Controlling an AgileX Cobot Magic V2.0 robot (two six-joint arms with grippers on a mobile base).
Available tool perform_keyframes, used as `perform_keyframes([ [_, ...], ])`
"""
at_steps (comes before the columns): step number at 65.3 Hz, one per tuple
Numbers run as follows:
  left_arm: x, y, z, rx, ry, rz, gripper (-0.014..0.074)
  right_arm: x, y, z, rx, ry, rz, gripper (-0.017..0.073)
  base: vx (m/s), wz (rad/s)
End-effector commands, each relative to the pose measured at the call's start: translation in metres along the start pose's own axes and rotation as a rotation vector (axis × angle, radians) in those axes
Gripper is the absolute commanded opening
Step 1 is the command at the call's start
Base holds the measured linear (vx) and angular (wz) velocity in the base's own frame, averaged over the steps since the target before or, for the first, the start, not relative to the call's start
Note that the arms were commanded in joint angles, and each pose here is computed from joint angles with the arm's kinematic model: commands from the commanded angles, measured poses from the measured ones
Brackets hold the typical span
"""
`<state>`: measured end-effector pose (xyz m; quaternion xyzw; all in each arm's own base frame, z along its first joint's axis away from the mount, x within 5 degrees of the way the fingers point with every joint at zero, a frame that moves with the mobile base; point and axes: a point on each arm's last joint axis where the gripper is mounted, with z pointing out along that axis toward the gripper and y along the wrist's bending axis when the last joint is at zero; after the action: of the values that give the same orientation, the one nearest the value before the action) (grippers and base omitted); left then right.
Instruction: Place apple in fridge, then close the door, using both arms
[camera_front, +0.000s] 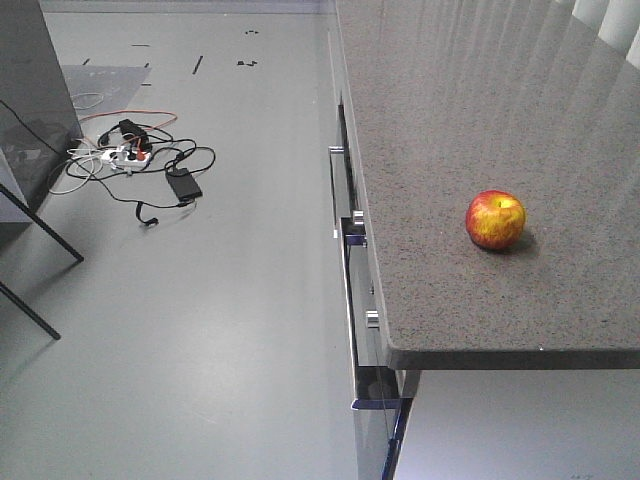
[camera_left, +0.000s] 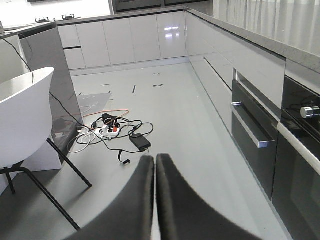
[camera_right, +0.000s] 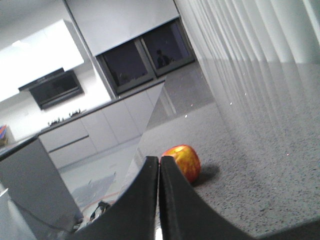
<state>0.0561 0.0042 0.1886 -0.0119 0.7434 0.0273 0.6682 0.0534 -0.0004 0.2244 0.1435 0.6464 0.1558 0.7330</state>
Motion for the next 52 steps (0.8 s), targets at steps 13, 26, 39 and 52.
perform_keyframes([
  [13,-0.002,-0.001,0.000,0.011,-0.068,-0.004,-0.0008,-0.098,0.052,-0.003,-0.060,0.049,-0.215,0.0067,0.00,0.00],
  [26,-0.002,-0.001,0.000,0.011,-0.068,-0.004,-0.0008,-0.138,0.079,0.012,-0.148,0.062,-0.283,0.0403,0.00,0.00],
  [39,-0.002,-0.001,0.000,0.011,-0.068,-0.004,-0.0008,-0.143,0.078,0.034,-0.131,0.017,-0.313,0.0730,0.00,0.00],
  [52,-0.002,-0.001,0.000,0.011,-0.068,-0.004,-0.0008,-0.151,0.085,0.060,-0.141,0.104,-0.407,0.0713,0.00,0.00],
])
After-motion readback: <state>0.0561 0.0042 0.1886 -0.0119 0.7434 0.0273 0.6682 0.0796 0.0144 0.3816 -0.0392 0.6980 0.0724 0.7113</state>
